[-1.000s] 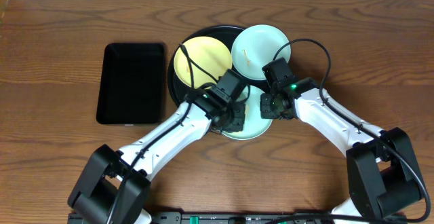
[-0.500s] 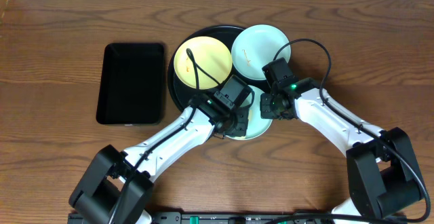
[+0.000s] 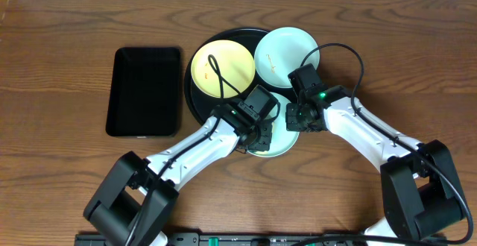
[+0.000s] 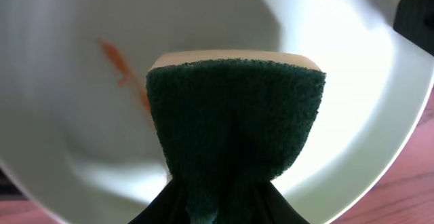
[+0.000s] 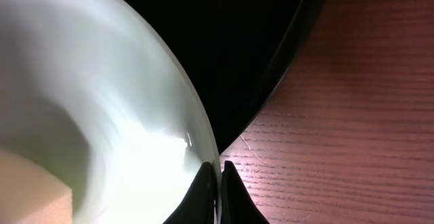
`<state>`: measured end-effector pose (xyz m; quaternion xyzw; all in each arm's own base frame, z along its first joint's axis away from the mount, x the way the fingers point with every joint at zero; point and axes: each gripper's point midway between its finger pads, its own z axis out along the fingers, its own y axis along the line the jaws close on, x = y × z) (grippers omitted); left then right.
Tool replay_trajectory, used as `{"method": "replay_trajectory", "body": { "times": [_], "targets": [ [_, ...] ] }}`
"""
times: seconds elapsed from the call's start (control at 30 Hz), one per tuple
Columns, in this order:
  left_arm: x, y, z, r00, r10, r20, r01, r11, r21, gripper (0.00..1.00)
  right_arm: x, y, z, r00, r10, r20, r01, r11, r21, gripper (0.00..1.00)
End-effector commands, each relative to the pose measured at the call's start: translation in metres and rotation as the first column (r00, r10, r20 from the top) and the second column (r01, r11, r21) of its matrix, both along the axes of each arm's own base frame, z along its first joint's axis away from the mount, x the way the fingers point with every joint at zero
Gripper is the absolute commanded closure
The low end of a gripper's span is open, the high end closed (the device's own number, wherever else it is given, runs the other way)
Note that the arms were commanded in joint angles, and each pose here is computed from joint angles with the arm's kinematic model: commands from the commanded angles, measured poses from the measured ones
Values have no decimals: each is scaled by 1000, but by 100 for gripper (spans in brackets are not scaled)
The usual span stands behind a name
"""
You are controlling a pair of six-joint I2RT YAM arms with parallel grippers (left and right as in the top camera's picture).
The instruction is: Clean dirty plates on tray and stack at the side
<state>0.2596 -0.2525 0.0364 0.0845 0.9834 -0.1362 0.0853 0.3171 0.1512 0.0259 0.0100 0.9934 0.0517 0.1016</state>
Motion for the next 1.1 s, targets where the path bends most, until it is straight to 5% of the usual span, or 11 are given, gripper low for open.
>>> {"method": "replay_trajectory", "body": {
  "times": [0.0,1.07],
  "targets": [
    [-5,7,-17,1000,3,-29,-2,999,52,92,-6,-3,-5,1000,-2,-13,2,1000,-28,99],
    [15,12,-33,999,10,48,-15,994,112,92,-10,-5,-5,1000,4,-26,-5,999,-36,99]
  ]
}}
